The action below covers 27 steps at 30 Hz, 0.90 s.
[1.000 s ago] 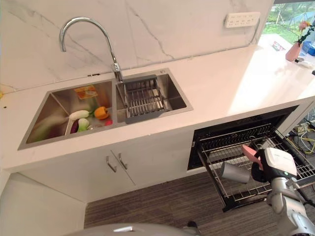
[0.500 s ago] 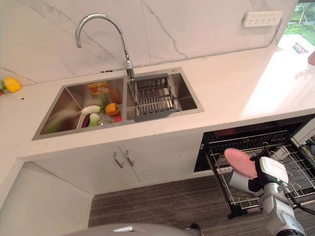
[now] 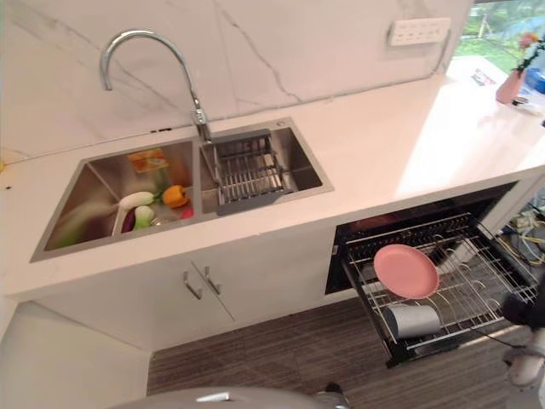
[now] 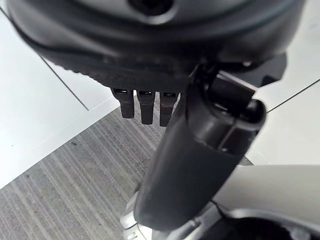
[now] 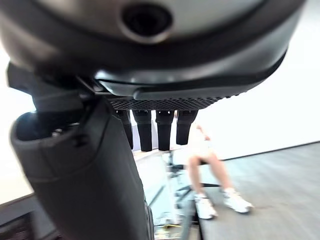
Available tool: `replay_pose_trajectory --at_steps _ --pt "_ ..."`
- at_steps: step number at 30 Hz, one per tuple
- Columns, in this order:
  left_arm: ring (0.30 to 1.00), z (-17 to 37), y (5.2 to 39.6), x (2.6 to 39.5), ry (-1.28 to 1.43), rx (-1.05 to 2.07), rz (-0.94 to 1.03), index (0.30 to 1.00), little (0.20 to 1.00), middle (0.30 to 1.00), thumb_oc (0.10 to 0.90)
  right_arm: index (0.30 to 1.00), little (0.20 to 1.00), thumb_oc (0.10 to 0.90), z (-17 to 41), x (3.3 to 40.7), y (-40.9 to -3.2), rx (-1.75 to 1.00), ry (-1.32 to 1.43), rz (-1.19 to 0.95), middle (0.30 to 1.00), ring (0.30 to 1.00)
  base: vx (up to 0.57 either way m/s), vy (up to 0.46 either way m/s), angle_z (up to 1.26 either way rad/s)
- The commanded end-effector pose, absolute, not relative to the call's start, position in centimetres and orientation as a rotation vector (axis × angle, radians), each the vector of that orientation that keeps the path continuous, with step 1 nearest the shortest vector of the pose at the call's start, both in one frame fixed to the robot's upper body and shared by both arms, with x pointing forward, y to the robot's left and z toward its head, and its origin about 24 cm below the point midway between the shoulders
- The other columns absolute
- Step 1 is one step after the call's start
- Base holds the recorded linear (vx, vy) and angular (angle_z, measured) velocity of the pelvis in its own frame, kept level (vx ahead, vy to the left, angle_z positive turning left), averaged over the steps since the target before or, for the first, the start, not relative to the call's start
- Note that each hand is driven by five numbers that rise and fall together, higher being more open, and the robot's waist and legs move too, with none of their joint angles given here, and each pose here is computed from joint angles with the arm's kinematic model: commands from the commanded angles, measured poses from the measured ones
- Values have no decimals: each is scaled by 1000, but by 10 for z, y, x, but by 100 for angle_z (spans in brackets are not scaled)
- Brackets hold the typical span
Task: Place the dishes in the dishwasher.
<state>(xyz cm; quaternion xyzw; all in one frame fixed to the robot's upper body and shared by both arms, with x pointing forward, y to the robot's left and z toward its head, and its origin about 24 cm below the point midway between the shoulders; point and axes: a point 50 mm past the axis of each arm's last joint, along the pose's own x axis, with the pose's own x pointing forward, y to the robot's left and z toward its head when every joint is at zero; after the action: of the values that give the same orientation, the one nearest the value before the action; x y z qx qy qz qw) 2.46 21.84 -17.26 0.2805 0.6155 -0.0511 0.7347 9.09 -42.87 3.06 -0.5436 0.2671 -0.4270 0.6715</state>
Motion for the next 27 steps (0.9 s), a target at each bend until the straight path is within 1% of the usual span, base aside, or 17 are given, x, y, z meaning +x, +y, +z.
replay_pose_trajectory --at_steps 1,2,3,4,5,6,10,12,13,14,15,19,23,27 --pt "900 -169 235 42 1330 648 -34 900 900 900 800 300 300 400 27 71 -439 -1070 606 -1233 300 300 12 13 -18" --pt "900 -169 233 43 1331 627 -20 900 900 900 800 300 300 400 13 64 -431 -1010 638 -1234 300 300 5 5 -12" --pt "900 -169 233 43 1332 628 -19 900 900 900 800 300 300 400 13 63 -431 -1009 639 -1233 300 300 3 -1 -12" --pt "900 -169 233 43 1332 620 -12 900 900 900 800 300 300 400 4 63 -423 -982 654 -1205 300 300 -4 -3 -17" --pt "900 -170 230 40 1341 609 -16 900 900 900 800 300 300 400 -11 68 -408 -965 678 -1109 300 300 -3 -3 -22" --pt "900 -170 231 40 1342 609 -14 900 900 900 800 300 300 400 -12 68 -408 -965 679 -1106 300 300 -5 -2 -22" --pt "900 -171 226 37 1355 597 -24 900 900 900 800 300 300 400 -28 105 -369 -877 601 -914 300 300 -9 5 -16" --pt "900 -171 226 39 1349 593 -15 900 900 900 800 300 300 400 -38 120 -351 -776 577 -864 300 300 -2 3 -3" --pt "900 -171 226 39 1349 593 -15 900 900 900 800 300 300 400 -38 120 -351 -776 577 -864 300 300 0 0 0" --pt "900 -171 225 42 1339 592 -14 900 900 900 800 300 300 400 -45 136 -336 -696 556 -823 300 300 1 6 3" --pt "900 -170 225 43 1333 594 -13 900 900 900 800 300 300 400 -47 141 -330 -674 549 -800 300 300 1 2 7" --pt "900 -169 232 42 1333 615 -4 900 900 900 800 300 300 400 -49 166 -322 -652 540 -745 300 300 13 -9 24" --pt "900 -167 240 35 1342 643 -10 900 900 900 800 300 300 400 -36 189 -330 -693 498 -733 300 300 15 -9 17" --pt "900 -167 246 26 1368 656 -10 900 900 900 800 300 300 400 -13 209 -344 -796 435 -715 300 300 13 -11 18"
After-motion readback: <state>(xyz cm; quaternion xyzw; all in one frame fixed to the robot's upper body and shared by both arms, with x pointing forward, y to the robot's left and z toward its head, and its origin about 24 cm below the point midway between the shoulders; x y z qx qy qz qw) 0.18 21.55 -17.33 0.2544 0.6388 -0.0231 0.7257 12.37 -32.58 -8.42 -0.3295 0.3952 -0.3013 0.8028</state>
